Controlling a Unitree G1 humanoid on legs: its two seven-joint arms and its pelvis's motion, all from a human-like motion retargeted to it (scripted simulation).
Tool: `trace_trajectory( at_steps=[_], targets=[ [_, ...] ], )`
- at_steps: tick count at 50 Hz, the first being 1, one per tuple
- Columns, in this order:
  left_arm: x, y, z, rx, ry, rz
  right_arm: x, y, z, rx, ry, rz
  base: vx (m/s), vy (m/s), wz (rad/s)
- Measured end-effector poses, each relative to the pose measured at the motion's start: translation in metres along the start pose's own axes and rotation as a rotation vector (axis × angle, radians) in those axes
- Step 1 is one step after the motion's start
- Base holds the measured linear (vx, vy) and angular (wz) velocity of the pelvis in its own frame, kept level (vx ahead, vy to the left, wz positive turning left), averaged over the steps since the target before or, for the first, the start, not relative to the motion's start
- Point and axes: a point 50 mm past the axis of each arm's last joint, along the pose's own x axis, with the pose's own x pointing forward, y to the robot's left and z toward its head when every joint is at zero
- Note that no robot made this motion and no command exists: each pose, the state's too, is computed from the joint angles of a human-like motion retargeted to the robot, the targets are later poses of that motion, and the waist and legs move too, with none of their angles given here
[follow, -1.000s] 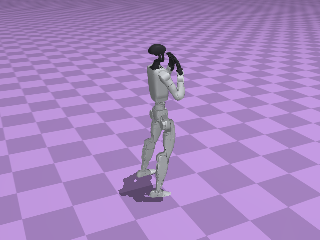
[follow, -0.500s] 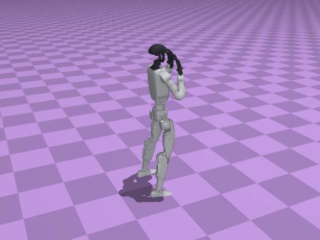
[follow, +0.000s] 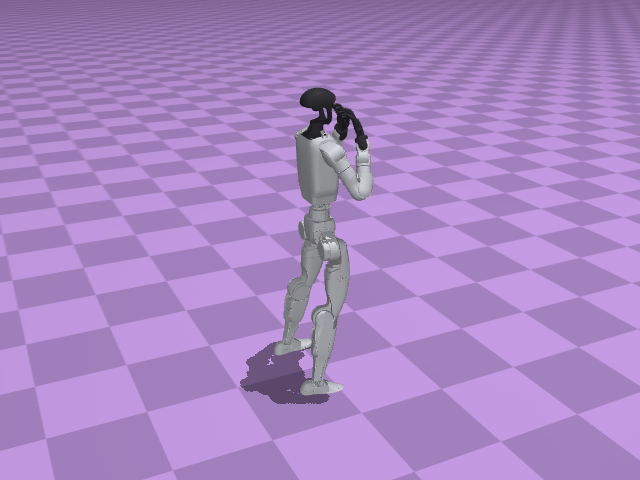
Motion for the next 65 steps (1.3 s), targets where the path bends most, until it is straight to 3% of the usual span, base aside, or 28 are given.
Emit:
trace_trajectory(
  at_steps=[8,16,24,32,42,51,60,65],
  targets=[
    [-0.002,-0.004,0.011,0.058,-0.034,-0.004,-0.005,-0.001,0.005,0.022,-0.018,-0.035,0.00,0.00,0.00],
    [-0.007,-0.004,0.031,0.035,-0.076,-0.075,-0.006,0.002,0.012,0.126,-0.037,0.077,0.00,-0.01,-0.03],
    [-0.011,-0.001,0.033,0.107,0.055,-0.071,-0.012,-0.006,0.016,-0.093,0.167,0.086,0.00,0.00,0.00],
    [0.000,-0.006,0.043,0.063,-0.014,-0.169,-0.003,0.003,0.025,0.124,0.039,0.175,0.00,0.00,0.00],
    [-0.018,0.002,0.030,0.244,0.172,-0.062,-0.026,-0.006,0.021,-0.075,0.166,0.046,0.00,0.00,0.00],
    [-0.018,-0.008,0.043,-0.027,-0.073,-0.101,-0.024,-0.003,0.037,0.127,-0.057,0.032,0.00,0.00,0.00],
    [-0.035,0.005,0.027,0.083,0.115,-0.019,-0.044,-0.008,0.026,0.045,0.122,-0.040,0.00,0.00,0.00],
    [-0.035,-0.001,0.042,-0.041,-0.068,-0.037,-0.042,-0.007,0.040,0.046,0.058,-0.035,0.00,0.00,0.00]
  ],
)
